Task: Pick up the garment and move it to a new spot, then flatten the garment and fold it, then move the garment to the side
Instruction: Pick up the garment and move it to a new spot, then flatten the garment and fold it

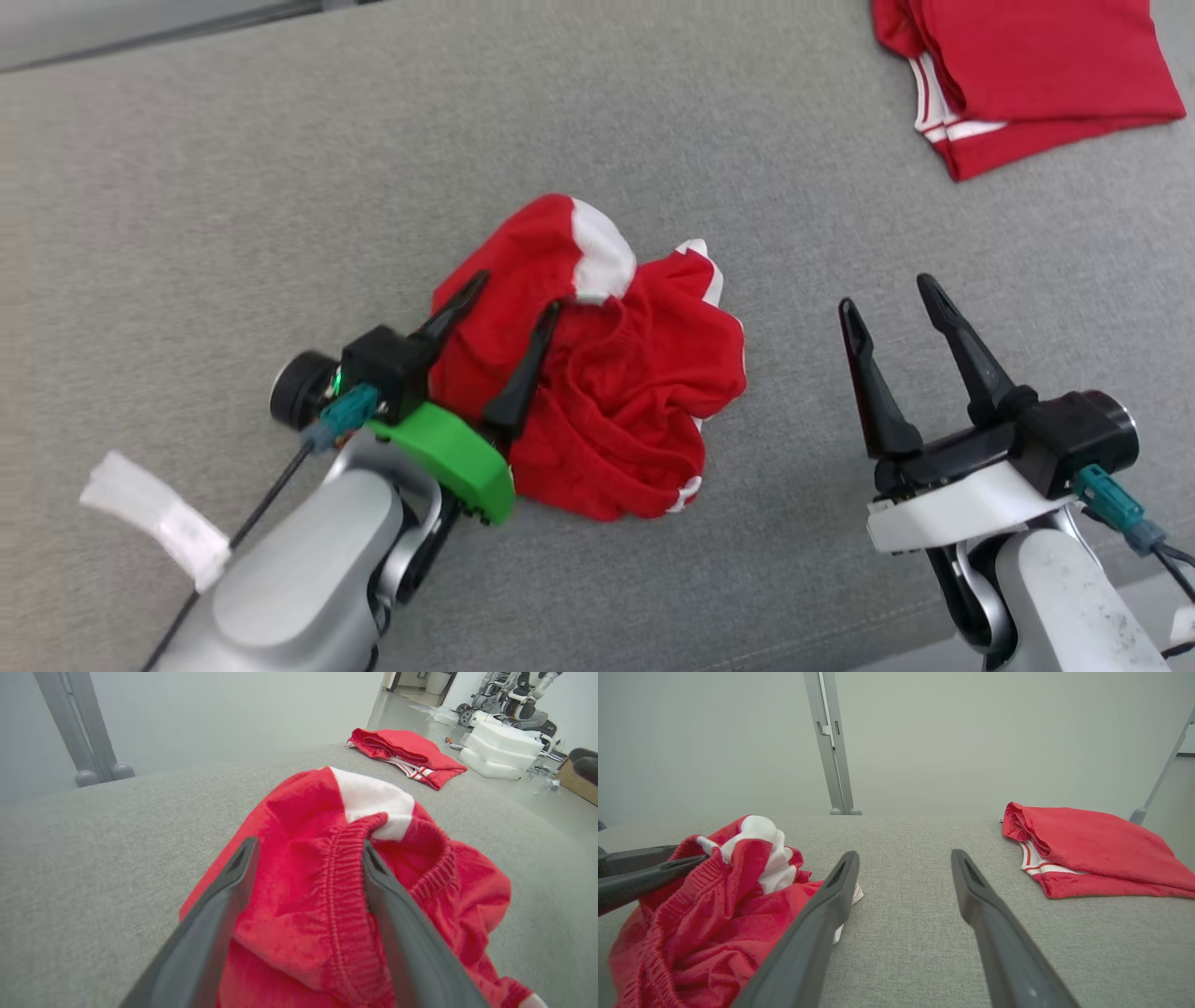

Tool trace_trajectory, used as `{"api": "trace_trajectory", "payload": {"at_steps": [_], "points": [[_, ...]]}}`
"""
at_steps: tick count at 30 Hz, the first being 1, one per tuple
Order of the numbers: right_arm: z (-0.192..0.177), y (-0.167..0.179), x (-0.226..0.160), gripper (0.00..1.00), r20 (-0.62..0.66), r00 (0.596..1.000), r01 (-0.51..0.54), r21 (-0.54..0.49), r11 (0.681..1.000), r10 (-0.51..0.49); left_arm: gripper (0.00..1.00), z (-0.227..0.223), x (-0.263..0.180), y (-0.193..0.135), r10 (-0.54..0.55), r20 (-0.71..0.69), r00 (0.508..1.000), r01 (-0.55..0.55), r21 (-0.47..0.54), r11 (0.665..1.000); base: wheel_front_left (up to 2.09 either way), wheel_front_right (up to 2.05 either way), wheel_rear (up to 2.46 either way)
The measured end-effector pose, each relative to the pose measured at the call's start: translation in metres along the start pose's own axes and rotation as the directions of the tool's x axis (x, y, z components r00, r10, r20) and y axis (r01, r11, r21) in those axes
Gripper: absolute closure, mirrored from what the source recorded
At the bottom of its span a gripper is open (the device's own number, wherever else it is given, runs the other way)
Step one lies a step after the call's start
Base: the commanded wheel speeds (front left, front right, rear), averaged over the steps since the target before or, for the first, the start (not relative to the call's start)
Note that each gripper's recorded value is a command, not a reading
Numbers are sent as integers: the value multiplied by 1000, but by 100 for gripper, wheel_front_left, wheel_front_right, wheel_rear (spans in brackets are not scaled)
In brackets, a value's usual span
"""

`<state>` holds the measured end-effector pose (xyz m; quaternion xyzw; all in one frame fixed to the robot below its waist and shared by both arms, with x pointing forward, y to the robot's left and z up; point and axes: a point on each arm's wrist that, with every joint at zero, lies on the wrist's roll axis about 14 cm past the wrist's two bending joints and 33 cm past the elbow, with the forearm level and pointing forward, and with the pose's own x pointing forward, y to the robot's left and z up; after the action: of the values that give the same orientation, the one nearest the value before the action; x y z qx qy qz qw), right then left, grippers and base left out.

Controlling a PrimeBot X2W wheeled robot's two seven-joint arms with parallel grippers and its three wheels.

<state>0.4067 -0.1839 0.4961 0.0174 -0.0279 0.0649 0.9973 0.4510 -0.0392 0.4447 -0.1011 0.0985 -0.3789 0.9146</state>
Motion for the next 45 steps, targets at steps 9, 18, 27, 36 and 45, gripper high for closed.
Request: {"api": "trace_trajectory", "payload": {"at_steps": [9, 18, 27, 36, 45], "points": [[12, 29, -10, 0, 31, 996, -87, 12, 996, 86, 0, 46, -76, 19, 296, 181, 938, -275, -134, 952, 0, 0, 0], [31, 52, -30, 0, 83, 988, -135, 24, 991, 133, 0, 55, -168, 18, 519, 278, 809, -474, -214, 854, 0, 0, 0], [49, 52, -42, 0, 140, 984, -113, 28, 993, 108, 0, 86, -227, 25, 600, 428, 676, -619, -112, 777, 0, 0, 0], [32, 50, -56, 0, 91, 993, -85, 40, 996, 81, 0, 67, -238, 17, 590, 395, 705, -644, 6, 765, 0, 0, 0], [29, 50, -57, 0, 79, 993, -86, 38, 996, 83, 0, 66, -235, 13, 585, 392, 710, -638, 9, 770, 0, 0, 0]]}}
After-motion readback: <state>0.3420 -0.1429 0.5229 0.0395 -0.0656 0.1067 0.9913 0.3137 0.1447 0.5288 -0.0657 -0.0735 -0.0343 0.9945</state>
